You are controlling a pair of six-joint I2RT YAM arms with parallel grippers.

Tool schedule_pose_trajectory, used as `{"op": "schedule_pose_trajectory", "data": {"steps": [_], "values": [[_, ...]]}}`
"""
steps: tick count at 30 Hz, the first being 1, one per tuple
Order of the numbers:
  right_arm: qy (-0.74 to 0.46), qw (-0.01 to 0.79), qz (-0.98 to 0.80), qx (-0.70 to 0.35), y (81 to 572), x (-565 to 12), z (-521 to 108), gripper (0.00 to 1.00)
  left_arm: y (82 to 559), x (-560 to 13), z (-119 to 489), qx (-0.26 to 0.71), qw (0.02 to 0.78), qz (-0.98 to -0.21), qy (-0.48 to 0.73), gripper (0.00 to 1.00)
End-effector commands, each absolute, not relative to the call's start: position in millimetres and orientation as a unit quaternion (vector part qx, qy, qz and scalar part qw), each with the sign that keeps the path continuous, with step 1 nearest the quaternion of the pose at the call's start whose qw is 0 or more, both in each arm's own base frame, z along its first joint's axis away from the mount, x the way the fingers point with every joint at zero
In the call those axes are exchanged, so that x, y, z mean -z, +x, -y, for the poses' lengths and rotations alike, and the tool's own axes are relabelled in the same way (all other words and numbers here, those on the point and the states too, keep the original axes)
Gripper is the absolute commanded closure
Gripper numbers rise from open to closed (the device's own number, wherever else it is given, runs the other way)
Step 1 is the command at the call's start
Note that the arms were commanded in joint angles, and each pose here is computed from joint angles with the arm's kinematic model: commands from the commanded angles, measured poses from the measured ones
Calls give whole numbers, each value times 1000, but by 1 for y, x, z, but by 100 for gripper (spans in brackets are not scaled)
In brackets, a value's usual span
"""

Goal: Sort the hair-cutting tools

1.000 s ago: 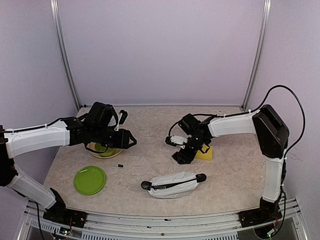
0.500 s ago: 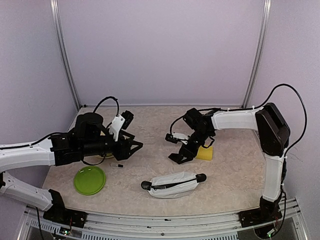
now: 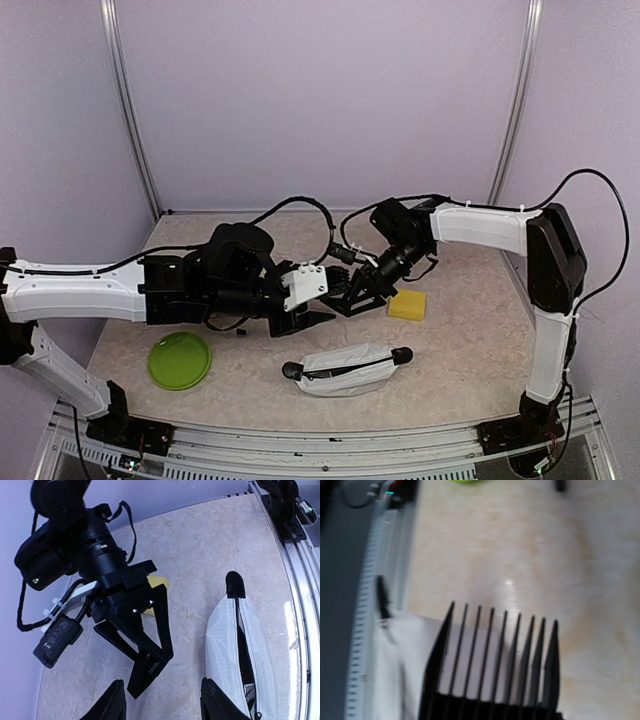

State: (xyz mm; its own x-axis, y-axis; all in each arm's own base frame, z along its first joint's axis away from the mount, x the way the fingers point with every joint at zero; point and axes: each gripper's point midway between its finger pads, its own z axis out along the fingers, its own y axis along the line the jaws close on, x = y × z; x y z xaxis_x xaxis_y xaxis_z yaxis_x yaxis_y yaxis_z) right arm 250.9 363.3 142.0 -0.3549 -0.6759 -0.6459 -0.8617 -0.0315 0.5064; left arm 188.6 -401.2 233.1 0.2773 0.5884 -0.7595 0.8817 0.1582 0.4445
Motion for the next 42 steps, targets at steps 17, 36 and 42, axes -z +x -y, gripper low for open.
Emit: {"op": "schedule_pose_trajectory", "data": {"steps": [17, 36, 42], "values": [[-583, 72, -629, -509, 201, -170, -368, 71, 208, -189, 411, -29, 453, -564, 689, 66], [-627, 94, -649, -421, 214, -183, -351, 0, 204, -199, 422, -29, 446, -575, 686, 99], [-596, 214, -701, -328, 260, -208, -316, 0, 169, -222, 415, 74, 436, -608, 659, 100]]}}
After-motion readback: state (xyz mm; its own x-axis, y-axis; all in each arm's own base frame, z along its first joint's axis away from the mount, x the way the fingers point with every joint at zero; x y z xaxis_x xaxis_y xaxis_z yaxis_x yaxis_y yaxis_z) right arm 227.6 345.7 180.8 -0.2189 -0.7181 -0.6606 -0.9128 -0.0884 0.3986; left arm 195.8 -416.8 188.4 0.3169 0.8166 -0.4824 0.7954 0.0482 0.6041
